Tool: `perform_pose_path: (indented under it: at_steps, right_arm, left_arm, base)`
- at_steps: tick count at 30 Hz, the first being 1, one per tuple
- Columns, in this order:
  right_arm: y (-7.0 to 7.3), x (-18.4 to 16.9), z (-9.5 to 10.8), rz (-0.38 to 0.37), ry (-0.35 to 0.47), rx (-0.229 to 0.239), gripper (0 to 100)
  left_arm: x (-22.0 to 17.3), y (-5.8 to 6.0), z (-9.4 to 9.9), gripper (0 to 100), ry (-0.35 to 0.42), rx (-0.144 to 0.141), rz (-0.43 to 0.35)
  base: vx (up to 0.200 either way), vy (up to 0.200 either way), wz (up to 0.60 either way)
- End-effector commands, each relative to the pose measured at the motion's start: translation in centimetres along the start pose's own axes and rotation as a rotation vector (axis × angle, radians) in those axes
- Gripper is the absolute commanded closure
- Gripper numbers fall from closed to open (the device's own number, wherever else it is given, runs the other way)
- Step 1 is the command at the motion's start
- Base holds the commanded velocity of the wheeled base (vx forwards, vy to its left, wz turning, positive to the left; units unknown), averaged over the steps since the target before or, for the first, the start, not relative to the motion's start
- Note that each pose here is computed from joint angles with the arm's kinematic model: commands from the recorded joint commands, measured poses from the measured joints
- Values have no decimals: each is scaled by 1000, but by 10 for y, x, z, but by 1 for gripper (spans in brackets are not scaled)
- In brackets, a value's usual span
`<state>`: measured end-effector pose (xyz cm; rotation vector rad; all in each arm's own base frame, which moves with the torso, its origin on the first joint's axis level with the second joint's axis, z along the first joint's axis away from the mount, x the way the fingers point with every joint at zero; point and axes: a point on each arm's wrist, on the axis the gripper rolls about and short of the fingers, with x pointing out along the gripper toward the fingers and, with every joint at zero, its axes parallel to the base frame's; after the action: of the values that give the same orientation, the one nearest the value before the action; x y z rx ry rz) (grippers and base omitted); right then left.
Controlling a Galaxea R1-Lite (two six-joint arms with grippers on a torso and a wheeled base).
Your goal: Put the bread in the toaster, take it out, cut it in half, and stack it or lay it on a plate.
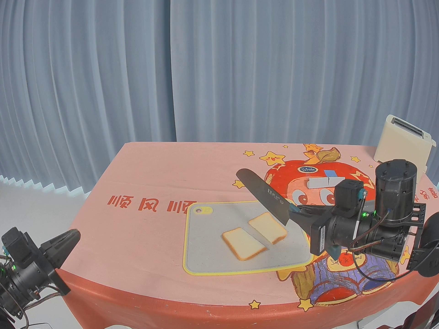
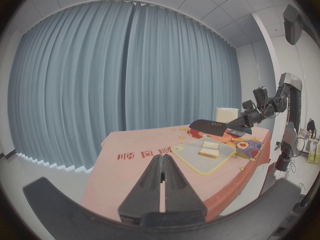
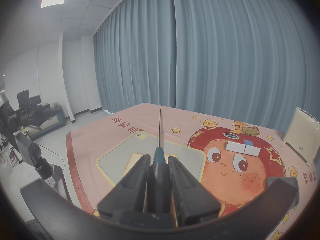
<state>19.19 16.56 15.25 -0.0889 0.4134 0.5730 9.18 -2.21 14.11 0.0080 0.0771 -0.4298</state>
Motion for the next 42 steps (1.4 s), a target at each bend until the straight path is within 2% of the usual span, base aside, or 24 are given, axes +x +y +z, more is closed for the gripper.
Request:
perform_pose_path:
  at_steps: [1, 4, 7, 13, 14, 18, 20, 27, 32, 36, 40, 42]
  right_arm:
    - [-5, -8, 6, -15, -34, 11, 100]
    - [-7, -10, 7, -20, -41, 14, 100]
    - [-7, -15, 10, -20, -59, 18, 100]
    - [-12, -23, 15, -33, -93, 26, 100]
    - [-12, -25, 16, -35, -101, 28, 100]
    - [-14, -28, 18, -41, -115, 34, 100]
    - [-16, -28, 18, -49, -115, 37, 100]
    - [-21, -28, 19, -70, -116, 44, 100]
    - [-23, -28, 19, -86, -117, 47, 100]
    - [-29, -28, 21, -144, -125, 55, 100]
    - [-29, -28, 22, -154, -131, 59, 100]
    - [-34, -28, 23, -170, -133, 65, 100]
  left_arm:
    - [-45, -8, -11, 100, -54, 21, 71]
    - [-55, -12, -18, 100, -37, 22, 76]
    - [-71, -16, -32, 100, -26, 19, 129]
    - [-90, -23, -57, 100, 24, 38, 209]
    - [-97, -26, -67, 100, 33, 50, 248]
    - [-106, -29, -68, 100, -38, 74, 321]
    - [-108, -29, -72, 100, -54, 69, 372]
    - [-108, -28, -74, 100, -73, 30, 398]
    - [-108, -28, -74, 100, -71, 33, 387]
    - [-108, -28, -74, 100, -71, 33, 395]
    - [-108, -28, -74, 100, -71, 33, 393]
    - [-108, -28, -74, 100, -72, 19, 400]
  base:
    - [0, 0, 0]
    - [0, 0, 0]
    - [0, 0, 0]
    - [0, 0, 0]
    - [0, 0, 0]
    - [0, 0, 0]
    - [0, 0, 0]
    - [0, 0, 0]
    - [0, 0, 0]
    - [0, 0, 0]
    - [0, 0, 0]
    - [0, 0, 0]
